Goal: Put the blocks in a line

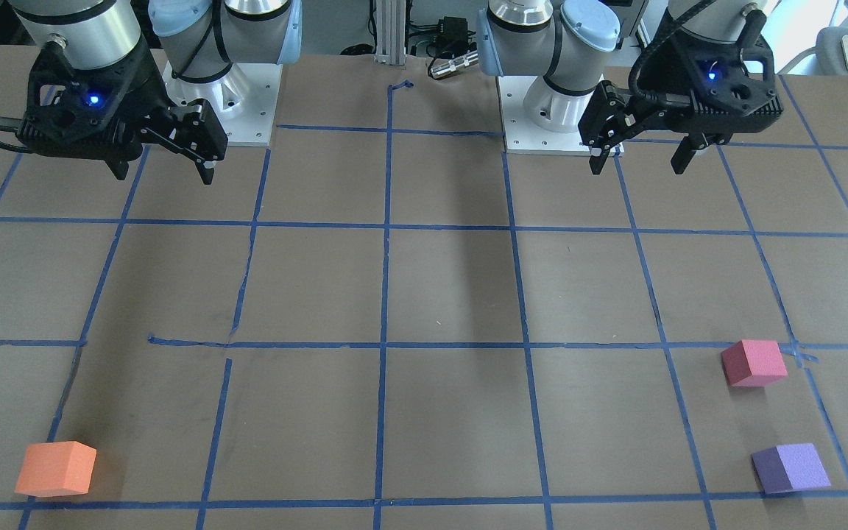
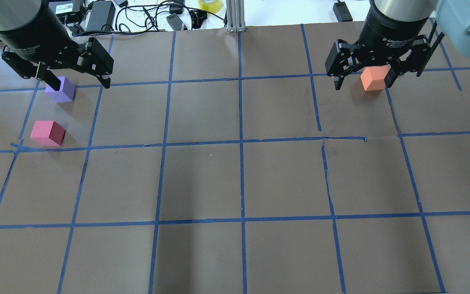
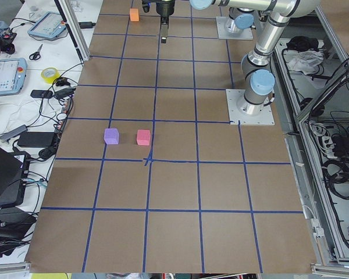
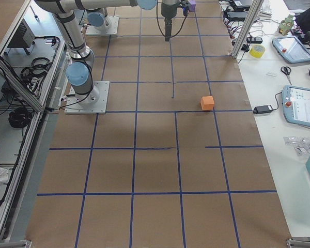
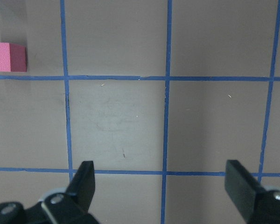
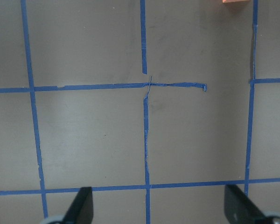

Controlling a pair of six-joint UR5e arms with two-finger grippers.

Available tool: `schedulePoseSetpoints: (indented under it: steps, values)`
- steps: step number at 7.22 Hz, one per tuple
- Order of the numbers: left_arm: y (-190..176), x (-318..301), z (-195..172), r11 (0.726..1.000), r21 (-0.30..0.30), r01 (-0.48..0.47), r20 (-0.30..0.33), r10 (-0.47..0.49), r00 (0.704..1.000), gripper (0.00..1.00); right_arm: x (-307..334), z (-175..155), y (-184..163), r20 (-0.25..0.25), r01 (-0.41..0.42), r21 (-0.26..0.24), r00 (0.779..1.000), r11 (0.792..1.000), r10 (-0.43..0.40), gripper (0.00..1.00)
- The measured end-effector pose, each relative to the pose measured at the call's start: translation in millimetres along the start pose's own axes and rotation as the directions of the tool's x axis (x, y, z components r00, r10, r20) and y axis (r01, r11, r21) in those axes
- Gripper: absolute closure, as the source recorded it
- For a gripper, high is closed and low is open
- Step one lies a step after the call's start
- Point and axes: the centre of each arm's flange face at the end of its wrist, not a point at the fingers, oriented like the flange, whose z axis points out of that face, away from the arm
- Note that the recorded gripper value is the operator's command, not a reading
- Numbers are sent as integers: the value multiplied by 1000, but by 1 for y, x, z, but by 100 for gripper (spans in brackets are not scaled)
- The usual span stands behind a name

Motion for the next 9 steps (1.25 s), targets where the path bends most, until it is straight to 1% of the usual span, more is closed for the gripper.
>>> schedulePoseSetpoints:
  steps: [5, 9]
  values:
    - [1, 0, -1, 1000, 1, 0, 0, 0, 1000, 0, -1, 1, -1, 12, -1, -3, 1000, 1000, 1, 0]
    - [0, 0, 0, 1000, 1, 1, -1, -1, 1000, 0, 0, 2, -1, 2, 1, -5, 1000, 1000, -1, 0]
